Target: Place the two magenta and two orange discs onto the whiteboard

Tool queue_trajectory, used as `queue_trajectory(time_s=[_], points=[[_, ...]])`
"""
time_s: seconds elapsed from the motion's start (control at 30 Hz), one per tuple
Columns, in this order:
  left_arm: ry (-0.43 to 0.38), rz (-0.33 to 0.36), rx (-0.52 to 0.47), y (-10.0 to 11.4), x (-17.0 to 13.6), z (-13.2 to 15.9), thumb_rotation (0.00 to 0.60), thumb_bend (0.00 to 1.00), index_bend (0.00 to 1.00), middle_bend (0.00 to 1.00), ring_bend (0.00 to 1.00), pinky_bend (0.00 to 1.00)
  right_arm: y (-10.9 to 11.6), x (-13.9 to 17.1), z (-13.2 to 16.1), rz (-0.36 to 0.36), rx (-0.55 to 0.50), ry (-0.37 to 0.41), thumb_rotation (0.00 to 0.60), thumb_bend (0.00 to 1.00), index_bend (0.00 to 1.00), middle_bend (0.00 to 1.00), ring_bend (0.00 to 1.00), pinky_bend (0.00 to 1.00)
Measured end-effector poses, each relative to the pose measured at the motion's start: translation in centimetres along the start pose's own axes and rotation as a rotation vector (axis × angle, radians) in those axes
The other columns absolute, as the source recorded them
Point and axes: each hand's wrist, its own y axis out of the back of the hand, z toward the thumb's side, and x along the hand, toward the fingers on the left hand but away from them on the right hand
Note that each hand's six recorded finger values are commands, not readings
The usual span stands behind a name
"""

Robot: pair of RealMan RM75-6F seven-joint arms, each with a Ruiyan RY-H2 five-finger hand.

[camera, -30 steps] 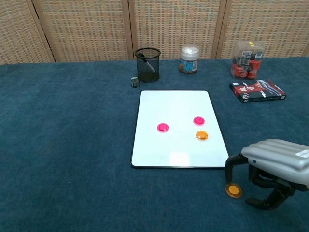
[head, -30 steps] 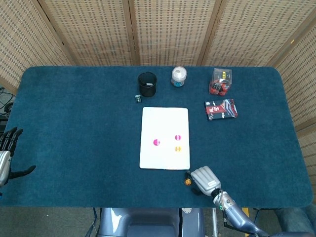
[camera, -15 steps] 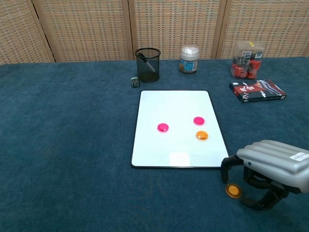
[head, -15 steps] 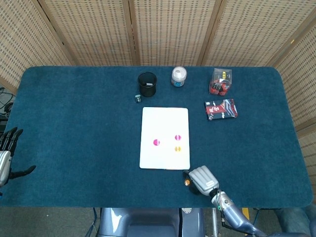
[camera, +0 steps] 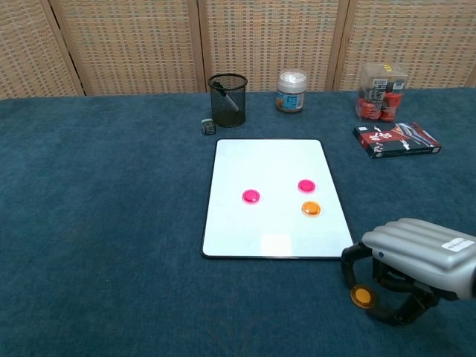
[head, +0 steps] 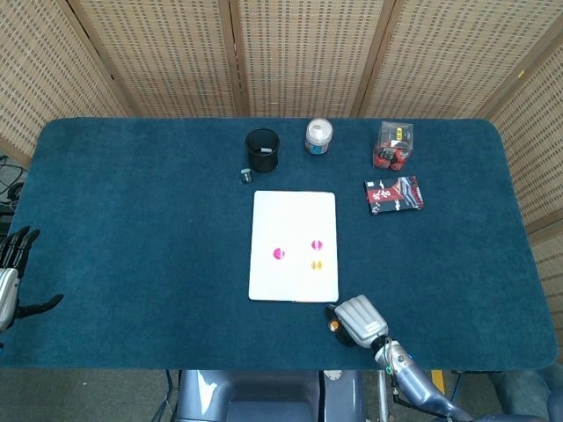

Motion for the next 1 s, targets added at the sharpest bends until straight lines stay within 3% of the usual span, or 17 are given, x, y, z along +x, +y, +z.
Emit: queue_trajectory(time_s=[0.43, 0.8, 1.0], points=[[-0.001, -0.001, 0.001, 0.0, 0.0, 0.0, 0.6, 0.0, 0.0, 0.0, 0.0, 0.0, 0.7, -0.2, 0.2, -0.016, -0.021, 0.006, 0.6, 0.39, 0.52, 0.94, 0.98, 1.0], [0.0, 0.0, 0.002, 0.0, 0.0, 0.0, 0.6, 0.0, 0.0, 0.0, 0.0, 0.0, 6.9, -4.0, 2.4, -0.113, -0.002, 0.018, 0.6, 0.39, 0.52, 0.94, 0.98, 1.0], [0.009, -0.003, 0.0, 0.0, 0.2, -0.3, 0.6, 0.0, 0.0, 0.0, 0.0, 0.0, 8.7, -6.8, 3.9, -0.109, -0.024, -0.015, 0.6, 0.39, 0.52, 0.94, 0.98, 1.0]])
